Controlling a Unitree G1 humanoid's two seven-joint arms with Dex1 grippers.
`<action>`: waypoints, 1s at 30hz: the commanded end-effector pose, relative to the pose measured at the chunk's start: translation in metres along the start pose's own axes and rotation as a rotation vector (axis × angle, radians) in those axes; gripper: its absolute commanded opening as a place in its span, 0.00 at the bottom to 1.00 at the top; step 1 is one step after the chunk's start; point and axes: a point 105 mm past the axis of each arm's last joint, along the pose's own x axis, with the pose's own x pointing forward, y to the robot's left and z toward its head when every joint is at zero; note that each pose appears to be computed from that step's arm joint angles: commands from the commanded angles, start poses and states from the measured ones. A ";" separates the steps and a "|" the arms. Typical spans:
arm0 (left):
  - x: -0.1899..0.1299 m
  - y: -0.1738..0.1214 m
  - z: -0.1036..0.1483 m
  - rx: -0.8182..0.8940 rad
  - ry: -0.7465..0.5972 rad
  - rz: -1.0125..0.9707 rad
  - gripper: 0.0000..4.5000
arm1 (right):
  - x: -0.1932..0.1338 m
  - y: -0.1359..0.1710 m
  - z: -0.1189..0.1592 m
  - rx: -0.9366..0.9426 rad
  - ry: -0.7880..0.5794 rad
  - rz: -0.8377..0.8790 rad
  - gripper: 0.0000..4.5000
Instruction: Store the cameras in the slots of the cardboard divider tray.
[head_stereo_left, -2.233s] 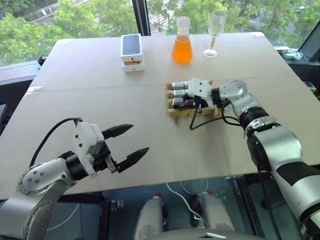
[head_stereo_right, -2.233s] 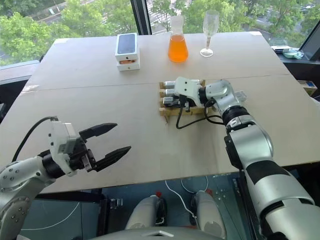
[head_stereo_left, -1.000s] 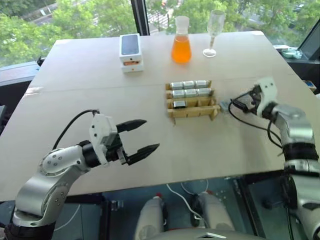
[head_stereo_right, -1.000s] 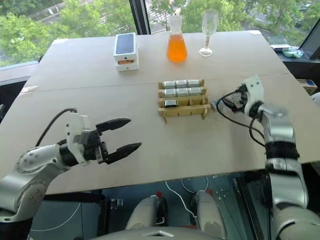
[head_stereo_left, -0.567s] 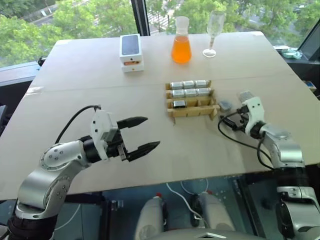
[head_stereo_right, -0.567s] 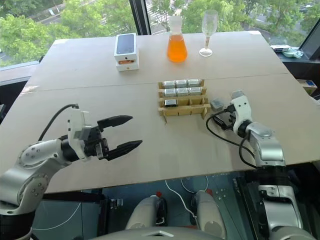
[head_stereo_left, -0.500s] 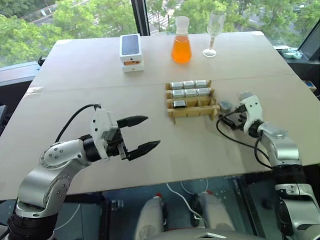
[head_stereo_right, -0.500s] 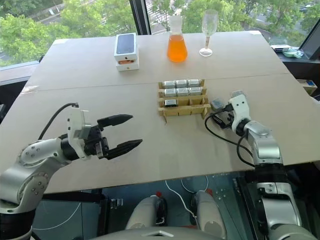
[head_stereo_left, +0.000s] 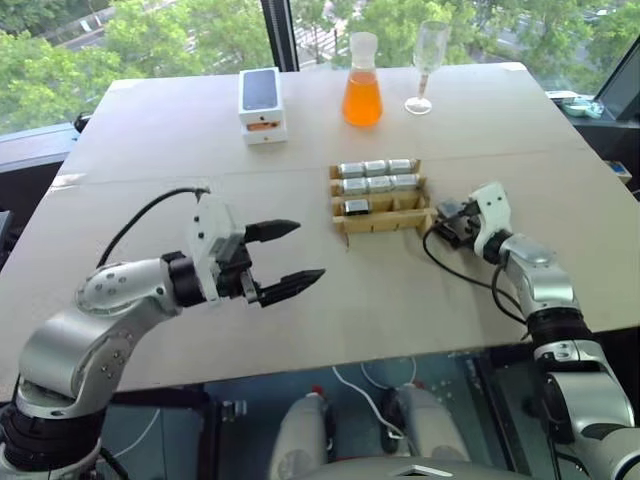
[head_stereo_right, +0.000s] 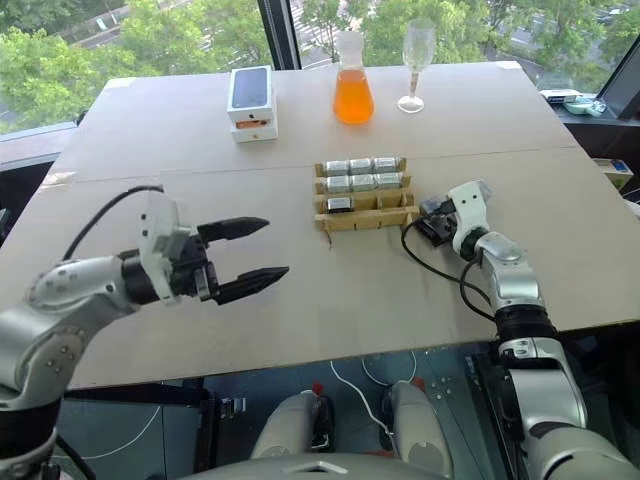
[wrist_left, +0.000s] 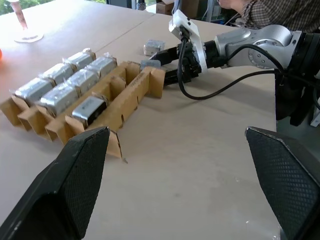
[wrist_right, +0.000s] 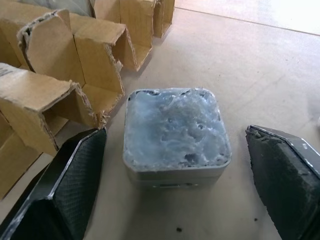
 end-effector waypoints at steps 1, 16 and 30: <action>0.001 -0.003 0.017 0.040 0.020 -0.015 1.00 | 0.002 -0.003 0.013 -0.019 -0.046 -0.007 0.98; 0.007 -0.004 0.025 0.055 0.085 -0.035 1.00 | -0.014 -0.018 0.008 -0.031 -0.056 -0.047 0.44; 0.042 0.011 0.031 -0.022 0.012 -0.140 1.00 | -0.056 0.030 0.083 -0.624 -0.337 0.151 0.44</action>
